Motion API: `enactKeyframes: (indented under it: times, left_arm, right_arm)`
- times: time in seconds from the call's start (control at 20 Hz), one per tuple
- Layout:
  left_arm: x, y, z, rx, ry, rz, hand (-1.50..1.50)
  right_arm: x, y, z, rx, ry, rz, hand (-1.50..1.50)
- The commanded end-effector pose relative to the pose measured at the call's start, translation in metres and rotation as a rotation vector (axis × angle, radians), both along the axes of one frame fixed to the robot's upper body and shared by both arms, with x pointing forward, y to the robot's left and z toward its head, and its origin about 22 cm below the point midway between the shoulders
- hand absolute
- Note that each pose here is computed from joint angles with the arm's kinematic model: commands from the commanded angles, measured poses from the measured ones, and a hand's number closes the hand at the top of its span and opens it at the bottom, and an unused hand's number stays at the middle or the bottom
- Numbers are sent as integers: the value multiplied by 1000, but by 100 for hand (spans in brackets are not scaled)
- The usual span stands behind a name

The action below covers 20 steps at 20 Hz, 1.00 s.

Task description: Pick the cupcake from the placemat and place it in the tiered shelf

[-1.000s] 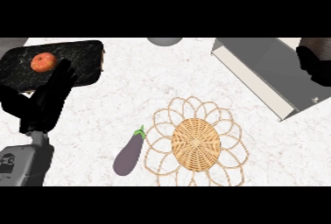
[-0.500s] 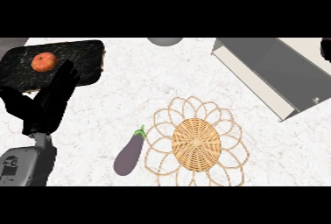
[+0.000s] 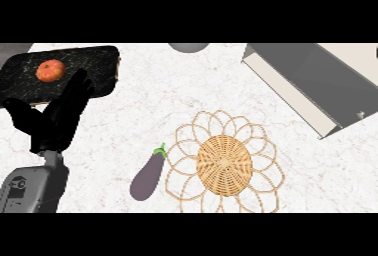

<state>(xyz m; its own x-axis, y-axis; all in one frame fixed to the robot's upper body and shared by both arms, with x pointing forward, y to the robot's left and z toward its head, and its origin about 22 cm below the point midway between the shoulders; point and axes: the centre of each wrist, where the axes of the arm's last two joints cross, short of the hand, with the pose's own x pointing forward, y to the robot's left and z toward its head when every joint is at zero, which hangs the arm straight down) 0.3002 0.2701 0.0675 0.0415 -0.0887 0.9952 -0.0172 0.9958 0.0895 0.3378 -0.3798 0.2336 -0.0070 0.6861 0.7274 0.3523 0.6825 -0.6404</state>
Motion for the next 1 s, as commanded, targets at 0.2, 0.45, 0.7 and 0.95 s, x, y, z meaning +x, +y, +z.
enactKeyframes:
  times: [0.2, 0.45, 0.7, 0.95]
  left_arm:
    - [9, -16, 8, -1, 1, 3, 0]
    - [4, 4, -5, 6, -1, 4, 0]
    - [-8, 5, -4, 10, -4, -7, 0]
    - [-5, 4, -13, -21, 2, -2, 0]
  right_arm:
    - [23, -23, -43, 14, -67, -159, -150]
    - [21, -49, -24, 102, -223, -151, -150]
    - [26, -77, 18, 139, -263, -156, -150]
    - [2, -118, 13, 281, -37, -19, -150]
